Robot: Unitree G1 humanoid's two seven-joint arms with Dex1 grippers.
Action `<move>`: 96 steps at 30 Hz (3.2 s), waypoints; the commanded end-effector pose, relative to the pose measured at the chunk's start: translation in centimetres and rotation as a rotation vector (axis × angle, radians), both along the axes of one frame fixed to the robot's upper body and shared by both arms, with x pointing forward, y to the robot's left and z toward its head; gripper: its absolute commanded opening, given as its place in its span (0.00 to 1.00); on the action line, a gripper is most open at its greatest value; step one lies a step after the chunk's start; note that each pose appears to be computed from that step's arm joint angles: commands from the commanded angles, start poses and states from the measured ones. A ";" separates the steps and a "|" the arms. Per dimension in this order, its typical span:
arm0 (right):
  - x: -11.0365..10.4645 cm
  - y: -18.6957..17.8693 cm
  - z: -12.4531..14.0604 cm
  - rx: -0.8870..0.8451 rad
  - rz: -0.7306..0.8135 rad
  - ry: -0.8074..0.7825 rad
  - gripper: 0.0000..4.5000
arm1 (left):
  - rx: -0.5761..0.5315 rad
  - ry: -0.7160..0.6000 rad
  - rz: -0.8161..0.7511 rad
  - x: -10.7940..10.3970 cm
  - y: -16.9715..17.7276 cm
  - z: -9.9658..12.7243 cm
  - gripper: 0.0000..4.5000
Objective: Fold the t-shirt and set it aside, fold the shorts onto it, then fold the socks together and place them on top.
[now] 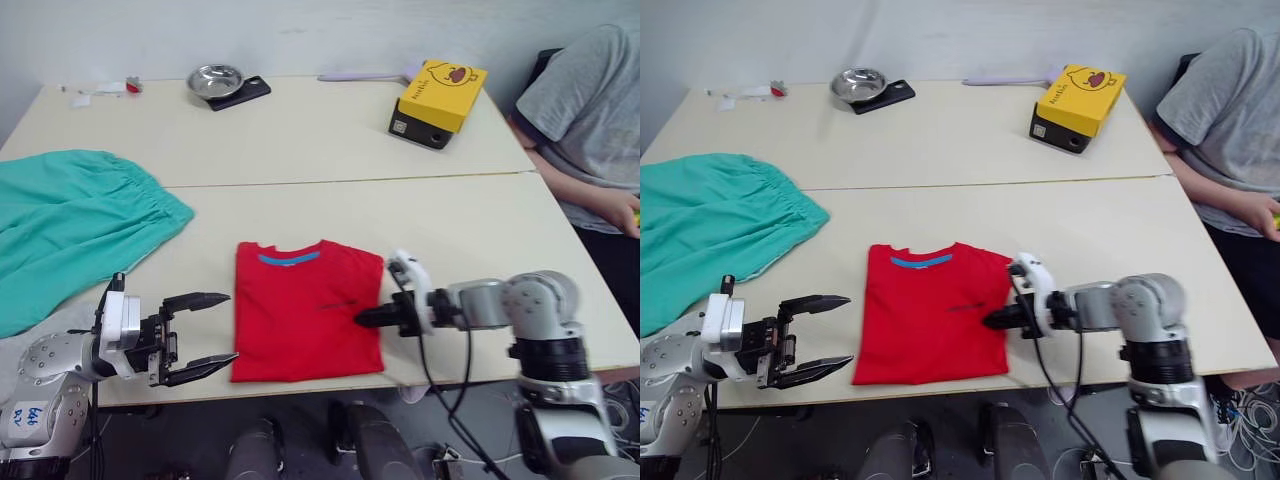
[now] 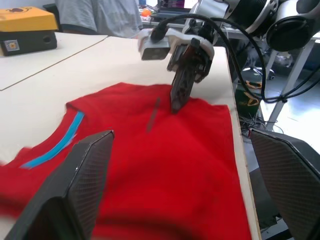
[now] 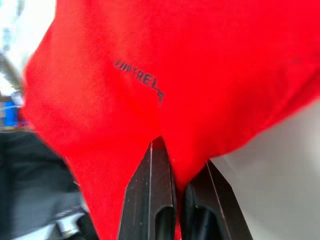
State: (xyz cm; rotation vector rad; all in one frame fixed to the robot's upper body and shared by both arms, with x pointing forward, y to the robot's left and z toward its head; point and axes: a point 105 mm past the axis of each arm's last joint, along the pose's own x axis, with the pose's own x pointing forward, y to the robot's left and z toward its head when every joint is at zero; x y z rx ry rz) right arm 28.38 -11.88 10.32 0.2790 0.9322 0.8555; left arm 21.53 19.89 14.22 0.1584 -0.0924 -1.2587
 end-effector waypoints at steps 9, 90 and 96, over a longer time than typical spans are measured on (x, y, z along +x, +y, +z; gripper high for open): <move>2.6 -15.7 3.1 -0.367 -0.319 -0.172 0.01 | -0.037 -0.031 -0.034 0.9 -0.7 0.6 1.00; -5.1 -1.1 8.3 0.307 0.280 -1.442 0.98 | 0.326 0.306 1.093 7.7 19.6 0.3 1.00; -5.4 -1.4 8.1 0.292 0.265 -1.435 1.00 | 0.448 0.396 0.971 8.3 19.2 -0.6 0.72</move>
